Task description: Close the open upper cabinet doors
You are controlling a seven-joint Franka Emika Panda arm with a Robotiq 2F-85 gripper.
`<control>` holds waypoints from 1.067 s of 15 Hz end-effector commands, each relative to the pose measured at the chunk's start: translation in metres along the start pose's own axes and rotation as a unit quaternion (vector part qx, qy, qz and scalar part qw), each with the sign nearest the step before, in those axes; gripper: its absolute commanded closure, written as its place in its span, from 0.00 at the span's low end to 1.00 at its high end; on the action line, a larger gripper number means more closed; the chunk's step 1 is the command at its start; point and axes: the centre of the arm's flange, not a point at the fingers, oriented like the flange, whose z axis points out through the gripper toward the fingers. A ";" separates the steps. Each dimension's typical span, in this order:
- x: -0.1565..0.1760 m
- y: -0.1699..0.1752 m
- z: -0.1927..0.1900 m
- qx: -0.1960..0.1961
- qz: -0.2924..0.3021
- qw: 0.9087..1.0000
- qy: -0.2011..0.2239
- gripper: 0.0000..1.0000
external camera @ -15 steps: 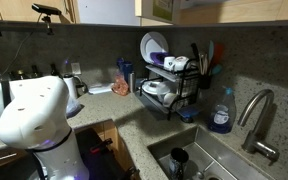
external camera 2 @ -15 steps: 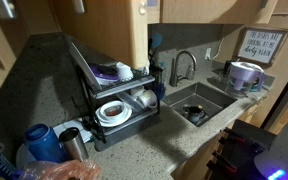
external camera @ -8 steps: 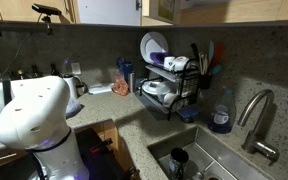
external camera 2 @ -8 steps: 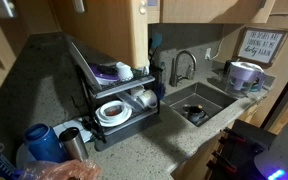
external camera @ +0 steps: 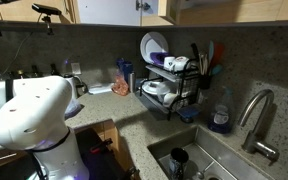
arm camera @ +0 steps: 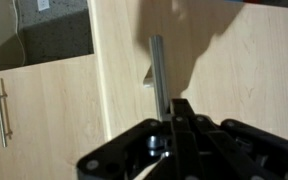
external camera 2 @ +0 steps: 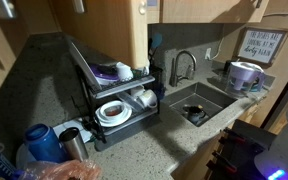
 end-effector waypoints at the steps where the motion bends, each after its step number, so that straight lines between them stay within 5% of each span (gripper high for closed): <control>1: -0.001 -0.001 0.032 -0.034 0.011 0.999 0.003 1.00; 11: 0.001 0.006 0.091 -0.078 0.037 0.996 -0.028 1.00; 16: -0.008 0.012 0.088 -0.071 0.035 0.996 -0.044 0.99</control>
